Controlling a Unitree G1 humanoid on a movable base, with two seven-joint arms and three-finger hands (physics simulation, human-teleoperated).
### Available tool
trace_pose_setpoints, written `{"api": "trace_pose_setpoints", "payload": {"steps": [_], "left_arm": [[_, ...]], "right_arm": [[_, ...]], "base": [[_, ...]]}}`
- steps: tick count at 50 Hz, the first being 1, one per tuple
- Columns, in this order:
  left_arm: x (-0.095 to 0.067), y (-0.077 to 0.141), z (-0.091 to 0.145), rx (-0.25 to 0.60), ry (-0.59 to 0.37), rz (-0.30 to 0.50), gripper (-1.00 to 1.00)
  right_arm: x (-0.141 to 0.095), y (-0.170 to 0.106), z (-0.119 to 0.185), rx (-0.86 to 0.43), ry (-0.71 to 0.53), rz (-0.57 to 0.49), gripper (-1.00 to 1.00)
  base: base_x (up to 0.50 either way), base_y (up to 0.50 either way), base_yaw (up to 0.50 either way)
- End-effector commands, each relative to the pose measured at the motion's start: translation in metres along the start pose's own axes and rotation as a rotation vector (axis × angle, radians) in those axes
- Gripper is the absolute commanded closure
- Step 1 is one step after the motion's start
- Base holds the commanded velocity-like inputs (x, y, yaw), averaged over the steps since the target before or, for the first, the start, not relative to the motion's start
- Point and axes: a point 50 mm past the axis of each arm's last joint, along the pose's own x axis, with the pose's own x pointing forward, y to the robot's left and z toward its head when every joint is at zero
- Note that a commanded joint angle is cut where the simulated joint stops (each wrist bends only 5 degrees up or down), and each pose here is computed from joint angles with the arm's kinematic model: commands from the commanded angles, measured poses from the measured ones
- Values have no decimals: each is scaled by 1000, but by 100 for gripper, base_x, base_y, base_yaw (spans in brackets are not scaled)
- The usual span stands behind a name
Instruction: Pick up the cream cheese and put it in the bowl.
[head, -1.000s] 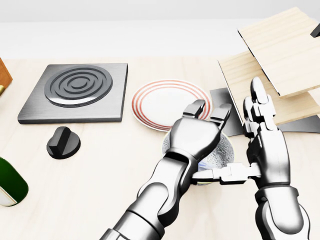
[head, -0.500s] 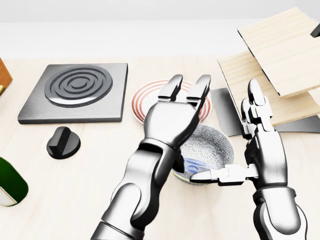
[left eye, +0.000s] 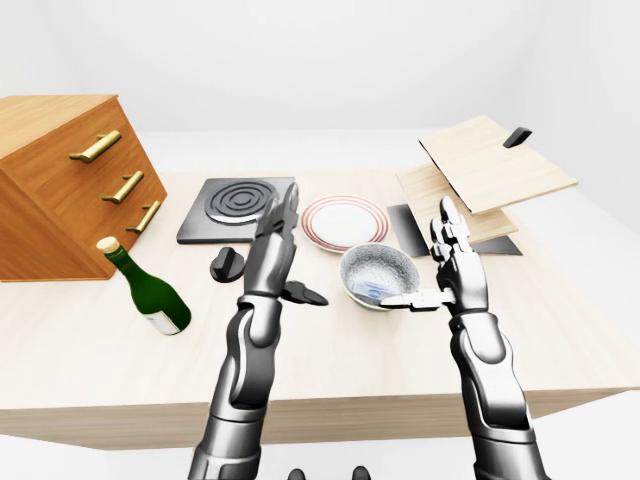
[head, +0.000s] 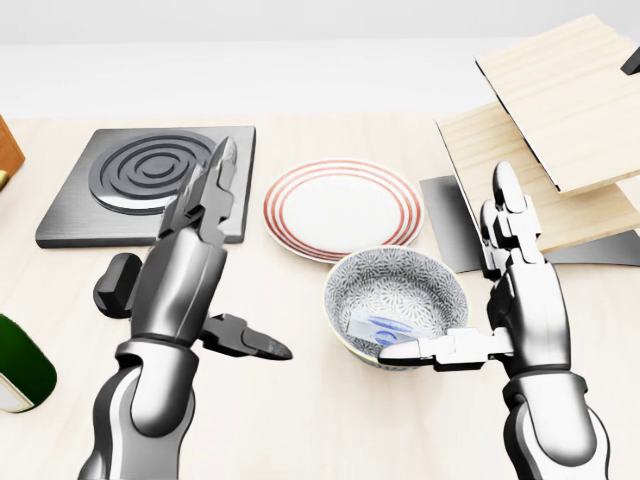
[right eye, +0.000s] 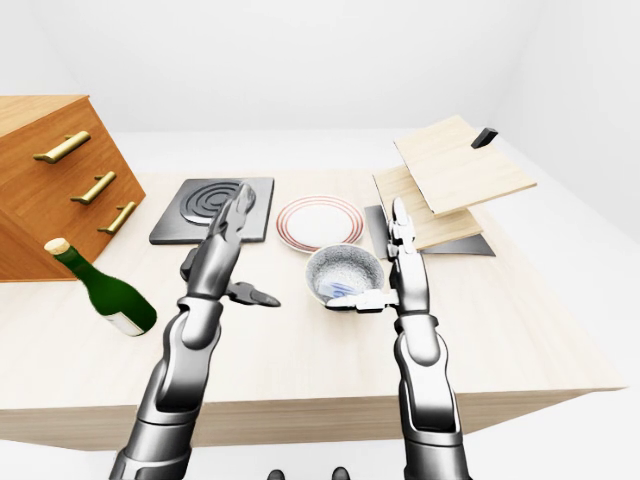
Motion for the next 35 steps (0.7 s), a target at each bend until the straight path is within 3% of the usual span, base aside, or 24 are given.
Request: {"api": "trace_pose_setpoints", "payload": {"steps": [1, 10, 13, 20, 29, 35], "left_arm": [[-39, 20, -1, -278, -22, 40, -100], [-71, 28, -4, -466, -17, 9, -100], [-75, 25, -17, -479, 42, 13, -100], [-84, 29, -18, -504, 46, 27, -100], [-93, 38, -13, -506, 36, 48, -100], [-104, 47, 3, -502, -12, 74, -100]], "right_arm": [[2, 0, 3, 8, -14, -6, -100], [-2, 3, 9, 6, -37, 0, -100], [-2, 4, 9, 4, -37, 2, -100], [-6, 7, 13, -1, -54, 9, -100], [-10, 7, 22, -6, -89, 8, -100], [-15, 7, 33, -4, -134, 3, -100]], "base": [[0, 0, 0], [0, 0, 0], [0, 0, 0], [0, 0, 0], [0, 0, 0], [0, 0, 0]]}}
